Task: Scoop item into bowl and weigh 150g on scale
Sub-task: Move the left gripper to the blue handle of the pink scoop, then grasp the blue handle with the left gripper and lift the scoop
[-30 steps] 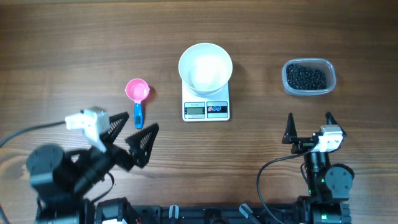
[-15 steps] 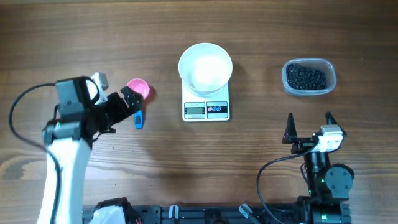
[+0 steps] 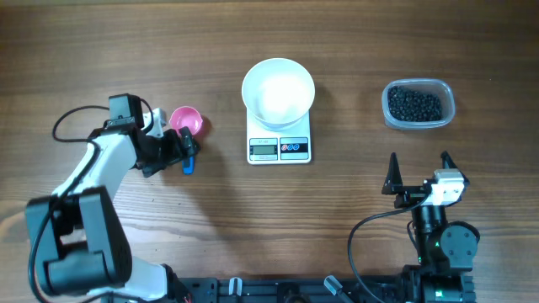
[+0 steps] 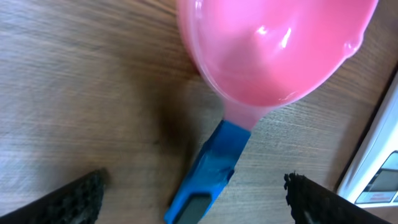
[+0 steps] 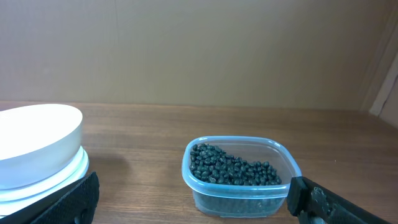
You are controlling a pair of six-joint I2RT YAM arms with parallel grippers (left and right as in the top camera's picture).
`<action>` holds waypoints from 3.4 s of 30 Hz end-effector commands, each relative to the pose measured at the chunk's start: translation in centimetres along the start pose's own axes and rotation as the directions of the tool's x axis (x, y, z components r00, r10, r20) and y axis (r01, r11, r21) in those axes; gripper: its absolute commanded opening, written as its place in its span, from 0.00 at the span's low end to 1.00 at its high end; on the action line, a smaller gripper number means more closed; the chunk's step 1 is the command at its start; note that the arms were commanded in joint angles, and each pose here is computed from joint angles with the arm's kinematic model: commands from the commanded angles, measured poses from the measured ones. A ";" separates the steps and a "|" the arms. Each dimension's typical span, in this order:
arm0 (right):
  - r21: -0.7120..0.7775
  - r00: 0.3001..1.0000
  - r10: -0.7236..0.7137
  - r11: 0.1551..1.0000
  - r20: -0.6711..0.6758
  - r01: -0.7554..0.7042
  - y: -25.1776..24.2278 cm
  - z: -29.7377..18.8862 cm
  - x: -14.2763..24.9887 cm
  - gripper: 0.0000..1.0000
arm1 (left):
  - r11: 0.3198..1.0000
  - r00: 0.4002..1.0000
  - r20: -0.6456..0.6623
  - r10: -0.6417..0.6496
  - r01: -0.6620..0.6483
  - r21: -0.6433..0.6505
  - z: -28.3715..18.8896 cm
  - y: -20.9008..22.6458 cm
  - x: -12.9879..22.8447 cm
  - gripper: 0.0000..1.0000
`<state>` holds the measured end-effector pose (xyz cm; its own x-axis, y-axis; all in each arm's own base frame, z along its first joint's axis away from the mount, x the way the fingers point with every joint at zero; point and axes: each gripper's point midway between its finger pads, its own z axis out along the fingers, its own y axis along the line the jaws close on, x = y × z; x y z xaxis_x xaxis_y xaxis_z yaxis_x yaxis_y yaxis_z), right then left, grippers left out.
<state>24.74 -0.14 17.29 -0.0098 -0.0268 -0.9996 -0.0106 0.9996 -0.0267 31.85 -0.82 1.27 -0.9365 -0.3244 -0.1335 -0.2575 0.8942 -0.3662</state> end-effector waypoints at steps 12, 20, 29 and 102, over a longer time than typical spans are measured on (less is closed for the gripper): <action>-0.014 1.000 0.008 1.000 0.008 -0.008 0.3 0.0 -0.2 1.00 | 0.989 0.992 -0.030 0.122 -0.119 0.086 1.8 -0.6 0.0 0.67; -0.014 1.000 0.008 1.000 0.008 -0.008 0.3 0.0 -0.2 1.00 | 0.978 0.986 -0.051 0.156 -0.147 0.149 2.3 -1.4 0.6 0.49; -0.014 1.000 0.008 1.000 0.008 -0.008 0.3 0.0 -0.2 1.00 | 0.979 0.985 -0.074 0.155 -0.142 0.149 3.2 -1.0 1.0 0.44; -0.013 1.000 -0.003 1.000 0.008 0.003 0.3 0.0 -0.2 1.00 | 0.691 0.969 0.238 0.060 -0.212 0.691 -24.6 -20.5 10.4 0.04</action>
<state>24.74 -0.14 17.29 -0.0098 -0.0268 -0.9996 -0.0106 0.9996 -0.0267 21.43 -15.05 30.31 -0.8910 -0.3103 -0.3314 0.1930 0.4019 -0.8951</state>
